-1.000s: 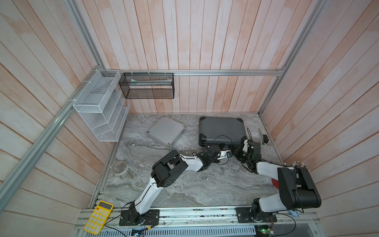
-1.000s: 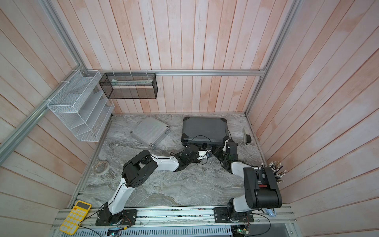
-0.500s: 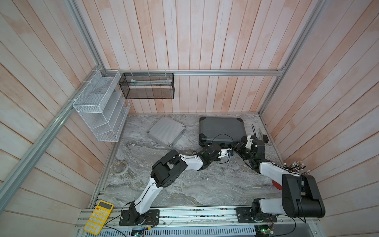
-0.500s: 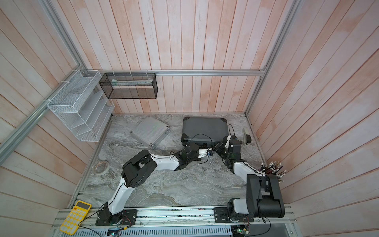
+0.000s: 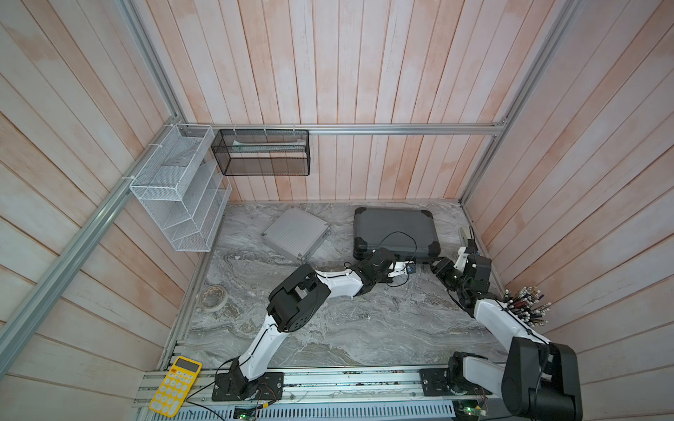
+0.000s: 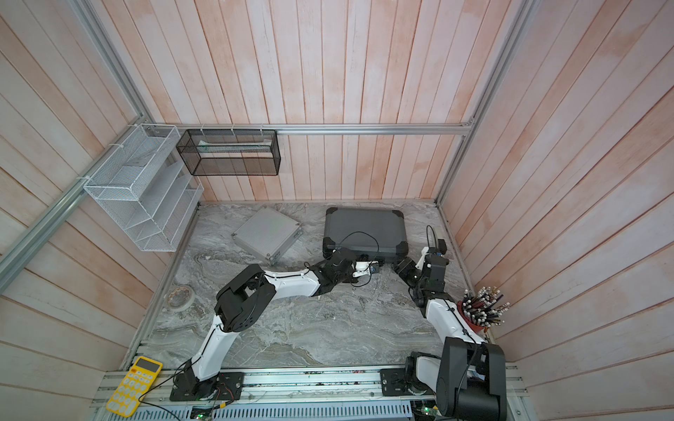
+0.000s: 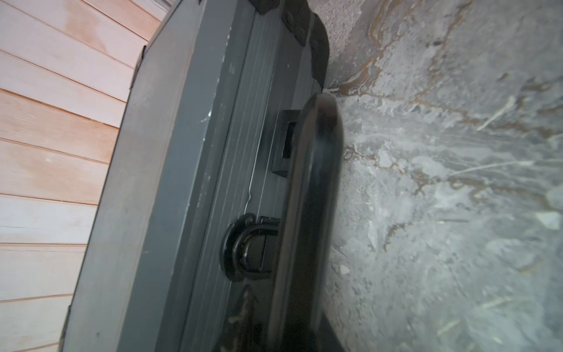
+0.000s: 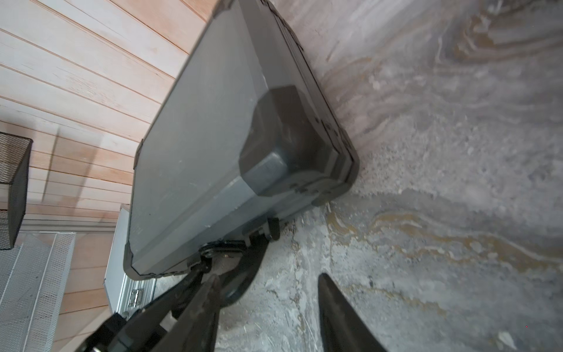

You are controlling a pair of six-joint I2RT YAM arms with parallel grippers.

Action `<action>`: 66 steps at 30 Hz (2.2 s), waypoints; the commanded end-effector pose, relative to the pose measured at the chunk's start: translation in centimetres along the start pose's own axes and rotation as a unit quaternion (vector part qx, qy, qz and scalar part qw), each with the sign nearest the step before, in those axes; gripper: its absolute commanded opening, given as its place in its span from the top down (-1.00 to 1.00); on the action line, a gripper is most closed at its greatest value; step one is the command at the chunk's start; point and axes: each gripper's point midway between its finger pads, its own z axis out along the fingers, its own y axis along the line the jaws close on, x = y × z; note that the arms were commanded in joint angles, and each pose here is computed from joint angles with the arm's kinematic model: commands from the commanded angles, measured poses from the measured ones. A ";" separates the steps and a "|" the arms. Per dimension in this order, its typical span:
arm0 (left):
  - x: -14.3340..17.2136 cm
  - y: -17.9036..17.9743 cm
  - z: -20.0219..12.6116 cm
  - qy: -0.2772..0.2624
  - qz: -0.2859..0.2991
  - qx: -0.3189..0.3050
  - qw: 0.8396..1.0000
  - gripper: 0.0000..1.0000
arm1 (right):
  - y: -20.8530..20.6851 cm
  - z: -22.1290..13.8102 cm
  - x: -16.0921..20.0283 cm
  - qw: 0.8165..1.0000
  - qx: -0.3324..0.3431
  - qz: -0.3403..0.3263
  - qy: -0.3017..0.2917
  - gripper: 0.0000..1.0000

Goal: Open the poker set cases
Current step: Pick up the poker set case from the center of the board, then open the fastener on the poker set case.

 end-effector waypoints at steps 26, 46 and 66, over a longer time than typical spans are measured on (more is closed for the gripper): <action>-10.9 6.2 -2.5 -0.127 -0.170 0.086 0.973 1.00 | 0.8 2.3 4.3 0.993 -0.088 0.063 0.051 -0.07; -14.1 11.4 -4.3 -0.162 -0.199 0.057 0.965 1.00 | 2.1 2.8 4.3 0.988 -0.119 0.079 0.051 -0.20; -16.1 14.1 -6.3 -0.186 -0.216 0.043 0.958 1.00 | 4.7 3.2 3.0 0.979 -0.191 0.065 0.026 -0.10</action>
